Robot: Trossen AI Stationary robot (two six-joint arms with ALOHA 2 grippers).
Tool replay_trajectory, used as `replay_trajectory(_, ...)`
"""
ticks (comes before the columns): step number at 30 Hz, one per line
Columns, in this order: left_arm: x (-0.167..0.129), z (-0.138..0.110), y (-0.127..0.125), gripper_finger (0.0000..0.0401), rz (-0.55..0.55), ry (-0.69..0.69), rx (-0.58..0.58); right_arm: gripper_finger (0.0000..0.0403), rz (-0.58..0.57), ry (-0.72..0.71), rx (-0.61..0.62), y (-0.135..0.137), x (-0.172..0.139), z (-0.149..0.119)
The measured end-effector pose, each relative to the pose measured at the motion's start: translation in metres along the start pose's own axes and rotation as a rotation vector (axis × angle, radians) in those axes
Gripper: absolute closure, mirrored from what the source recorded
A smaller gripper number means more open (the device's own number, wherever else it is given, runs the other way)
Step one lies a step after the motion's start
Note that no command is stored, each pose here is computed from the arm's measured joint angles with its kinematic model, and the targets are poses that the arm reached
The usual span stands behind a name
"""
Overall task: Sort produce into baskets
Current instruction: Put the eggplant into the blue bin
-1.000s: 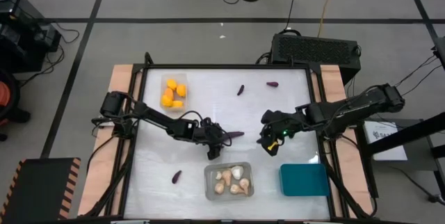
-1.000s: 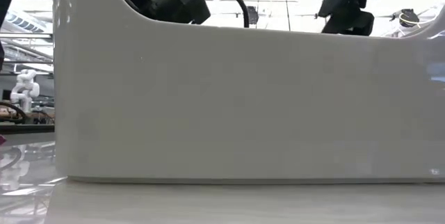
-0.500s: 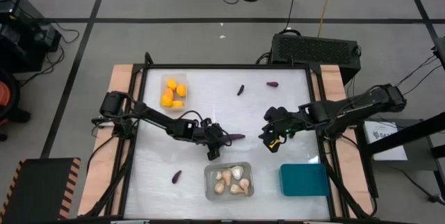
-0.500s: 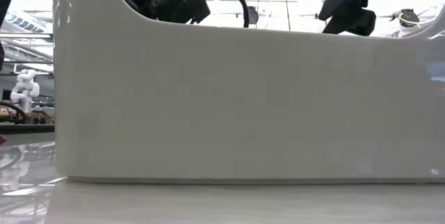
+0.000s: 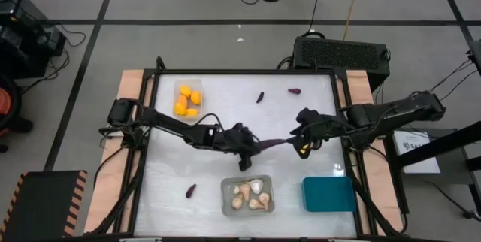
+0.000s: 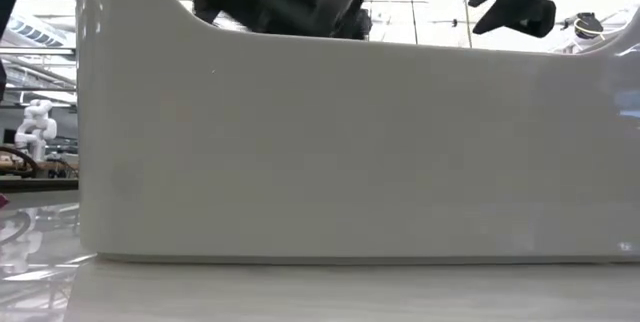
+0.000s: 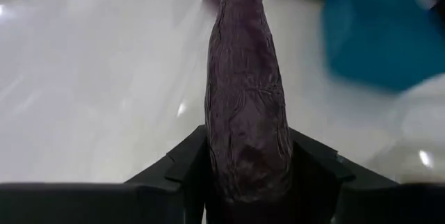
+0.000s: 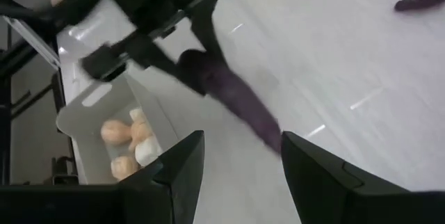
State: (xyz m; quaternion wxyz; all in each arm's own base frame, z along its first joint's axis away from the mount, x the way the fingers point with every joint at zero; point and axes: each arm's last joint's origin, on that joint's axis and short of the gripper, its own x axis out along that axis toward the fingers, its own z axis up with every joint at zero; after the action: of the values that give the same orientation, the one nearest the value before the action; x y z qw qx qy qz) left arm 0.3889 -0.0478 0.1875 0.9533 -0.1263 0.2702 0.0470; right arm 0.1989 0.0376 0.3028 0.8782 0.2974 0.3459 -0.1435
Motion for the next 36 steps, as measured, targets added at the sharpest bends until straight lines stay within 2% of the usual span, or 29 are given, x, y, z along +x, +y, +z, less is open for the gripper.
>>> replay_trajectory(4,-0.004,0.038,-0.013,0.0239,-0.035,-0.112,0.062,0.022,0.005,-0.052,0.022,-0.002,-0.009,0.002)
replay_trajectory(7,-0.004,0.053,-0.019,0.0239,-0.044,-0.156,0.127,0.022,0.009,-0.093,0.037,-0.003,-0.014,0.004)
replay_trajectory(11,0.009,0.053,-0.021,0.0239,-0.055,-0.14,0.144,0.022,0.079,-0.167,0.04,0.001,-0.022,0.01)
replay_trajectory(17,0.045,0.052,-0.039,0.0239,-0.168,-0.104,0.108,0.022,0.186,-0.236,0.033,0.006,-0.036,0.014)
replay_trajectory(22,0.072,0.066,-0.053,0.0239,-0.217,-0.144,0.11,0.022,0.236,-0.224,0.02,0.002,-0.054,0.007)
replay_trajectory(28,0.109,0.07,-0.066,0.0239,-0.252,-0.166,0.111,0.022,0.295,-0.186,0.034,-0.011,-0.08,-0.004)
replay_trajectory(36,0.145,0.082,-0.088,0.0239,-0.308,-0.175,0.015,0.022,0.3,-0.161,0.011,-0.027,-0.099,-0.014)
